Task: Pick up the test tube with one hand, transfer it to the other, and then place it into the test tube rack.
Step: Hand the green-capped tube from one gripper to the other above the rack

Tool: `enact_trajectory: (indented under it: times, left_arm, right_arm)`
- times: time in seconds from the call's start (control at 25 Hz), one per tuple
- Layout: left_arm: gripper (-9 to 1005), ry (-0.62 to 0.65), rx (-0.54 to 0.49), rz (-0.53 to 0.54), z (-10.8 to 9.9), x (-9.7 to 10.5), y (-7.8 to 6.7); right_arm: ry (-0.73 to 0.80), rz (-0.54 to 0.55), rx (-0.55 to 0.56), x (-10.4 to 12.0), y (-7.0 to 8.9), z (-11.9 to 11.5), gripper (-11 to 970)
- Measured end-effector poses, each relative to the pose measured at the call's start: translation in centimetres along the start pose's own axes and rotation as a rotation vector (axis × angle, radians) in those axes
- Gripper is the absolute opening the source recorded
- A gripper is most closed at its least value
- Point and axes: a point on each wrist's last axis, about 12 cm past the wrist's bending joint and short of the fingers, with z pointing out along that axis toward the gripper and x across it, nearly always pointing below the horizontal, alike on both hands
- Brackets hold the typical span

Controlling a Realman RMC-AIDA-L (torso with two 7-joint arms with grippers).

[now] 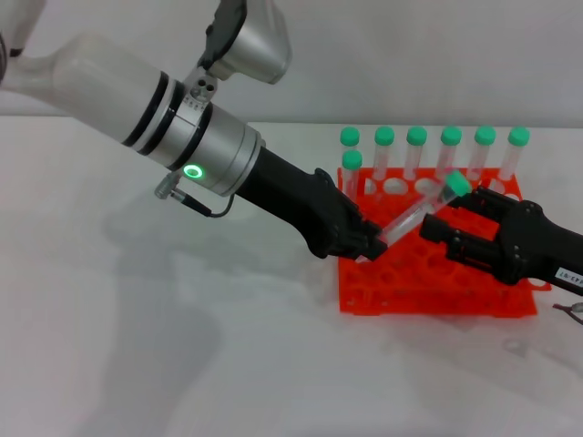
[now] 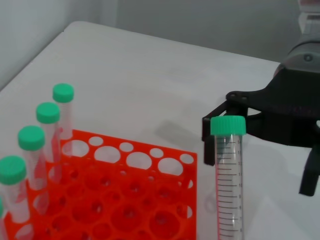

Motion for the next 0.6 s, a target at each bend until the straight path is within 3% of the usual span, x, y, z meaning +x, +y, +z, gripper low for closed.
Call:
enact_trajectory:
  times: [0.44, 0.6]
  left_arm:
    - [185, 0.018, -0.009, 0.012, 0.50, -0.03, 0.14]
    - [185, 0.022, -0.014, 0.022, 0.52, -0.03, 0.20]
  right_arm:
    - [0.007, 0.007, 0.009, 0.33, 0.04, 0.65, 706]
    - [0.011, 0.014, 0.012, 0.62, 0.19, 0.94, 574]
